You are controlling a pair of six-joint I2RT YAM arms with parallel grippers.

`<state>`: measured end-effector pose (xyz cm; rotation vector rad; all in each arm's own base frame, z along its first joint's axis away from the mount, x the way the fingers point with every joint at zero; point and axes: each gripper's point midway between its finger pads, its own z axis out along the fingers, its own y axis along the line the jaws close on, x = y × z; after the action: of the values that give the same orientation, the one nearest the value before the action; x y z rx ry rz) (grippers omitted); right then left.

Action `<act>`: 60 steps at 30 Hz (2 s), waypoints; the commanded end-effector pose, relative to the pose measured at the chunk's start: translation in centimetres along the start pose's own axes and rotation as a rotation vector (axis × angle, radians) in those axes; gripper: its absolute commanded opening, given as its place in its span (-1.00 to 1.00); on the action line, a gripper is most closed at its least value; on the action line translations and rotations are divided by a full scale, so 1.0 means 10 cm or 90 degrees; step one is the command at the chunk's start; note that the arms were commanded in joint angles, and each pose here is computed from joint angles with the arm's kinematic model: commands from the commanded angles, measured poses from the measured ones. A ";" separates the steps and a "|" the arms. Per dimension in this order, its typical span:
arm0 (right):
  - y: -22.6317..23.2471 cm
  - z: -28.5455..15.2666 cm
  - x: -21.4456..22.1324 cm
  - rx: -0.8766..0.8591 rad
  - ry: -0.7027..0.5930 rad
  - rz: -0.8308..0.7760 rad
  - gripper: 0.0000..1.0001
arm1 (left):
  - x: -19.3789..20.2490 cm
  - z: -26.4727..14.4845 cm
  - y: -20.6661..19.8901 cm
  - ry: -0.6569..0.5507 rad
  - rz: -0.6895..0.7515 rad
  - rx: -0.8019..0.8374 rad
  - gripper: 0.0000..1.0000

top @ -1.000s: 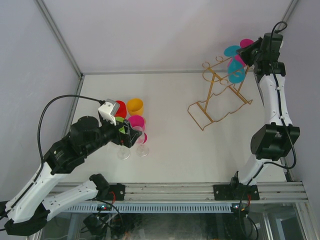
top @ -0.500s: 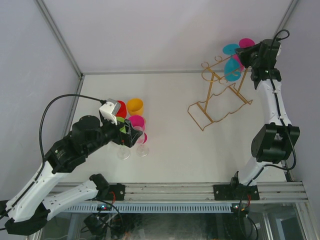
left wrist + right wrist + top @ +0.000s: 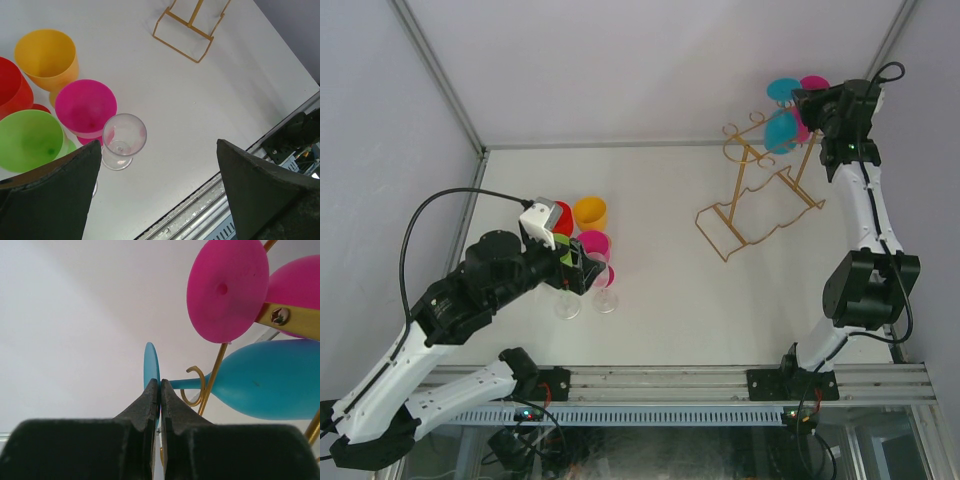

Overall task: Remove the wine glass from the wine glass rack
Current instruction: Pick up the wine glass from the wine rack, then place the wine glass at the center of the board.

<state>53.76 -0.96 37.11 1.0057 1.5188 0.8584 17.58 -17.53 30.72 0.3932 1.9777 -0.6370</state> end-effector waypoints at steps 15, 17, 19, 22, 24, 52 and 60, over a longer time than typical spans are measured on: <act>0.50 0.11 0.14 -0.060 0.039 0.003 -1.00 | -0.05 0.01 -0.02 -0.017 -0.007 0.004 1.00; 0.48 0.14 0.19 -0.051 0.049 0.001 -1.00 | -0.05 0.01 -0.01 -0.016 -0.008 0.002 1.00; 0.45 0.16 0.20 -0.042 0.044 0.001 -1.00 | -0.05 0.00 -0.01 -0.017 -0.008 0.003 1.00; 0.41 0.18 0.18 -0.028 0.031 0.014 -1.00 | -0.06 0.00 -0.01 -0.017 -0.009 0.002 1.00; 0.41 0.19 0.16 -0.024 0.021 0.026 -1.00 | -0.06 0.00 -0.01 -0.018 -0.008 0.000 1.00; 0.85 -0.02 0.57 -0.117 0.099 -0.037 -1.00 | -0.12 -0.05 0.08 -0.042 -0.010 -0.027 1.00; 1.21 -0.16 0.94 -0.217 0.227 -0.101 -1.00 | -0.13 -0.09 0.09 -0.054 -0.022 -0.029 1.00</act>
<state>55.02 8.85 40.17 0.7627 1.6667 1.0657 17.72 -16.48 31.33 0.3503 1.9501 -0.6077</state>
